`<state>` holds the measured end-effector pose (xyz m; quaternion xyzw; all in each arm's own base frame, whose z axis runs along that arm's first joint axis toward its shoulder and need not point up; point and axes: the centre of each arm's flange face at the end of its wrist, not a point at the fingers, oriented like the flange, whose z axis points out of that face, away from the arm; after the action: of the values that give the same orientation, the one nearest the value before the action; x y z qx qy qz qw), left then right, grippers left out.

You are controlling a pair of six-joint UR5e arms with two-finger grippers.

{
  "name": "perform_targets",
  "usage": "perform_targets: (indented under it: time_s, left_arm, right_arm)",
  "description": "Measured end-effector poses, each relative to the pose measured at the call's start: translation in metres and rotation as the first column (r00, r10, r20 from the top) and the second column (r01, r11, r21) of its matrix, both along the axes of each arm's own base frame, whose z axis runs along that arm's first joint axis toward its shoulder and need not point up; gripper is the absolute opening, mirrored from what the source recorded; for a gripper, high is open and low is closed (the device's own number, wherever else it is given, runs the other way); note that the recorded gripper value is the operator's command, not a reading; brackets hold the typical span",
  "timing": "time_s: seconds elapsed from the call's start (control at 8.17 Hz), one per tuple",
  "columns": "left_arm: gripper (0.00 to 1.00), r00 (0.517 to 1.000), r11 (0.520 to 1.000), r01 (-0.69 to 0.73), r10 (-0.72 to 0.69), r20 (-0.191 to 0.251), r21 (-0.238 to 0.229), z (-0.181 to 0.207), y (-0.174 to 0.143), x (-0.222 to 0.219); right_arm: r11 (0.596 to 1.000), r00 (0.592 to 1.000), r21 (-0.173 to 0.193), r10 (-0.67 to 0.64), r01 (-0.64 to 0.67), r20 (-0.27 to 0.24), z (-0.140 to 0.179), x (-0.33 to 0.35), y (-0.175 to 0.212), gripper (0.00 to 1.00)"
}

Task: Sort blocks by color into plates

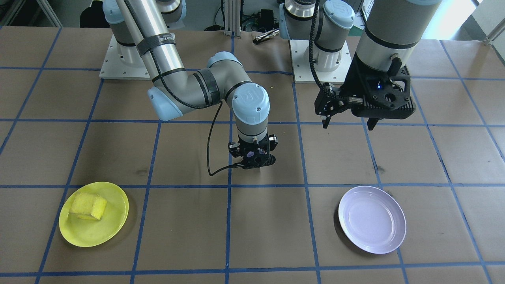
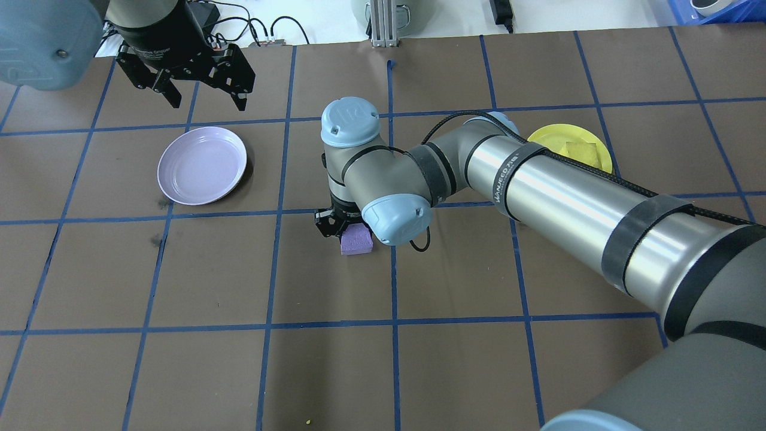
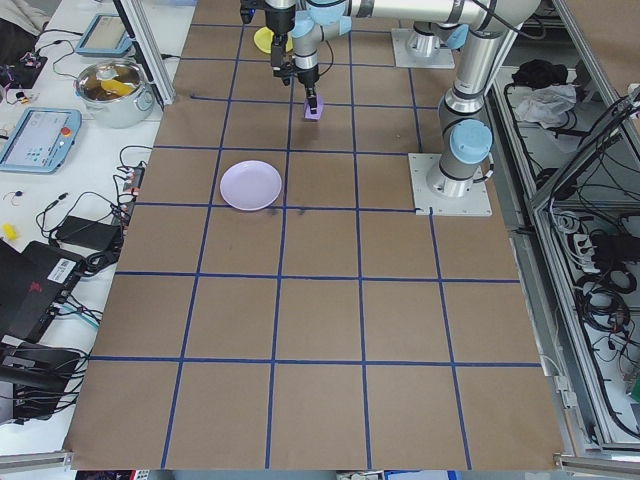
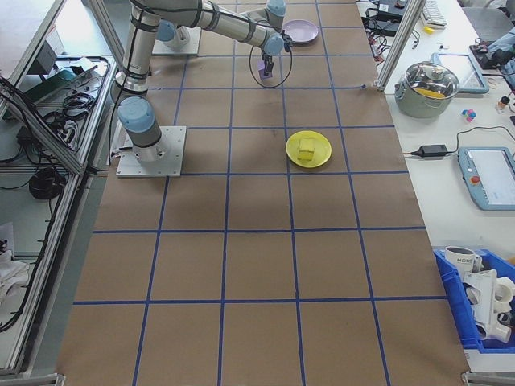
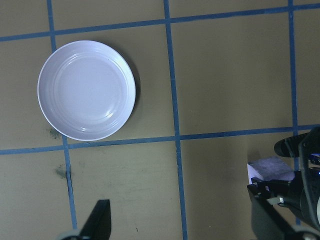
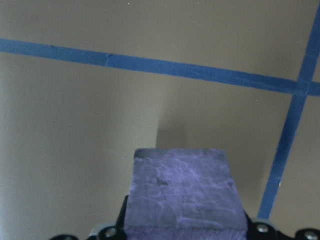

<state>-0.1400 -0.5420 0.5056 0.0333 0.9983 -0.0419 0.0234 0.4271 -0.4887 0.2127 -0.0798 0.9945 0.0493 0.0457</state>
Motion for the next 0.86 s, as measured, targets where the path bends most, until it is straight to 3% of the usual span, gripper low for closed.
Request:
perform_targets:
  time_s: [0.49, 0.86]
  left_arm:
    - [1.0, 1.0, 1.0, -0.005, 0.005, -0.002, -0.001, 0.001, 0.001, -0.002]
    - [1.0, 0.995, 0.997, -0.072, 0.072, -0.075, 0.007, 0.0, 0.009, -0.034]
  right_arm:
    - [1.0, 0.999, -0.019, 0.022, -0.023, -0.035, 0.046, -0.059, -0.022, 1.0]
    - [1.0, 0.999, 0.018, 0.012, -0.011, -0.042, 0.125, -0.195, -0.047, 1.0]
